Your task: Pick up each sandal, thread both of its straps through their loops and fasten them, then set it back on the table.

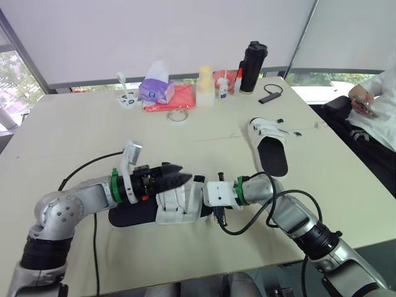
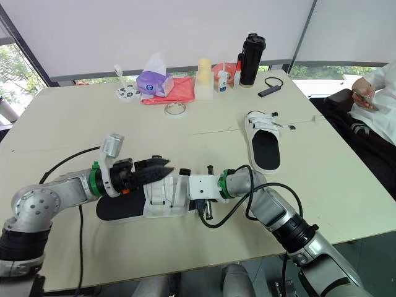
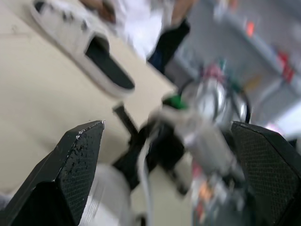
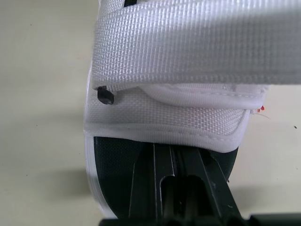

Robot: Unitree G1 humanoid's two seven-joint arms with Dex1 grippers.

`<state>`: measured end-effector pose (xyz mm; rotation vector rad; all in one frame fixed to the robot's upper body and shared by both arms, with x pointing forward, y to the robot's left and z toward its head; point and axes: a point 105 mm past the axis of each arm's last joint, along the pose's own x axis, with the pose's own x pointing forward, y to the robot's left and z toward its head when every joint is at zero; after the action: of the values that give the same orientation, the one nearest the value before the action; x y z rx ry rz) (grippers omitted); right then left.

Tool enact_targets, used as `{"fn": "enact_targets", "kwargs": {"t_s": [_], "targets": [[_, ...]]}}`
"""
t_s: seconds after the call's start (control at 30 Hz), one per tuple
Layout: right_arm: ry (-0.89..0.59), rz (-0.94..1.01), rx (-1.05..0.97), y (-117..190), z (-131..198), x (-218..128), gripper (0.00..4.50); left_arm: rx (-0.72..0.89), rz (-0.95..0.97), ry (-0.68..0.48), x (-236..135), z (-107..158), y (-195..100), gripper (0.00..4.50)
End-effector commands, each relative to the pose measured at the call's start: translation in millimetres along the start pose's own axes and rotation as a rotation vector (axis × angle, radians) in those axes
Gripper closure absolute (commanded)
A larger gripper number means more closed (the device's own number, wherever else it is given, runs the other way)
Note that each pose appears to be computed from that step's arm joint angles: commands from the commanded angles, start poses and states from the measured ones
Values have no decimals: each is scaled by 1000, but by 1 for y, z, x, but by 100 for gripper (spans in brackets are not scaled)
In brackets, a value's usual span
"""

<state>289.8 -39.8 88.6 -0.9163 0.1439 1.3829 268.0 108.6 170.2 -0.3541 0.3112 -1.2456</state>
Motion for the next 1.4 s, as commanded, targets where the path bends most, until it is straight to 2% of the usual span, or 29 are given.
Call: {"fn": "enact_targets", "kwargs": {"t_s": [0.03,0.33,0.8,0.9,1.13,1.4], "targets": [[129,47,93,16,-37,5,450,194,-26,58,4,6,3,3],[129,43,91,15,-36,5,450,350,-102,132,17,14,23,3],[133,34,101,17,-37,3,450,380,-236,178,36,11,25,3],[133,32,102,17,-37,3,450,385,-242,173,38,9,25,82],[132,34,101,17,-37,3,450,387,-257,165,42,7,23,432],[127,35,94,18,-36,4,450,331,-209,140,31,12,24,442]]}}
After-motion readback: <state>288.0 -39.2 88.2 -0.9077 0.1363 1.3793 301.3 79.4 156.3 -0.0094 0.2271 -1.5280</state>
